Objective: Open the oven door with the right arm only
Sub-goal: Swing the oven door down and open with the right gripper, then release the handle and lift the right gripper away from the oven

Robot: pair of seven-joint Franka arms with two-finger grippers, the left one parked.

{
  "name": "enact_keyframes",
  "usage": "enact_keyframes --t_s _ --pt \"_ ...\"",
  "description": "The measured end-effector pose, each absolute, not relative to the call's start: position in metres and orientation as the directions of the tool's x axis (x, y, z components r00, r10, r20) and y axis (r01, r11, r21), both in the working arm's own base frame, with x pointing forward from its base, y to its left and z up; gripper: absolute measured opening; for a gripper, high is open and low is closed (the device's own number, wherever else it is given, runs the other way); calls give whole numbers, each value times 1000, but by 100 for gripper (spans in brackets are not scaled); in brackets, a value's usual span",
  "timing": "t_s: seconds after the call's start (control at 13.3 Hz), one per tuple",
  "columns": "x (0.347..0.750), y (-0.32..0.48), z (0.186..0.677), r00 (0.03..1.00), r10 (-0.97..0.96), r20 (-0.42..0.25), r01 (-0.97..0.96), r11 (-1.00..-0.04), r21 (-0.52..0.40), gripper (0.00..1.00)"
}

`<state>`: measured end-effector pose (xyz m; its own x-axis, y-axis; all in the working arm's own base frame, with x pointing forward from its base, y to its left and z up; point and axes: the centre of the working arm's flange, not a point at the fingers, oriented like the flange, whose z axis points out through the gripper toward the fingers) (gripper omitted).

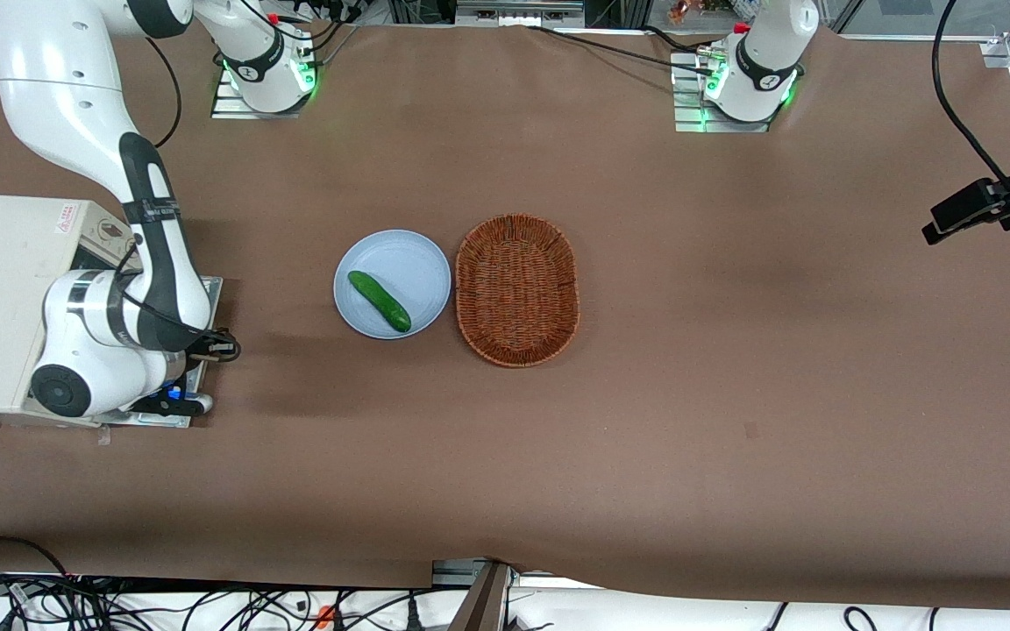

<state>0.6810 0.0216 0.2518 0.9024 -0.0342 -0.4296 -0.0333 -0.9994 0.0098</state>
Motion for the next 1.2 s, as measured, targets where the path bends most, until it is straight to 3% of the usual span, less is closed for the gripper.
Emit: enact_keyframes --t_s 0.23,0.53,0.6,0.75,0.83,0.98,1.2 --pt "681 19 302 915 27 -401 19 -1000 -24 1" --pt "666 16 379 920 42 -389 28 -999 -42 34" --pt "663 15 394 923 46 -382 31 -998 -45 34" --pt "657 14 421 930 55 -364 40 -998 -51 47" --pt "654 13 432 932 58 -357 42 -998 -51 47" --pt "646 12 451 931 62 -359 47 -998 -52 63" --pt "633 8 479 928 63 -368 48 -998 -51 96"
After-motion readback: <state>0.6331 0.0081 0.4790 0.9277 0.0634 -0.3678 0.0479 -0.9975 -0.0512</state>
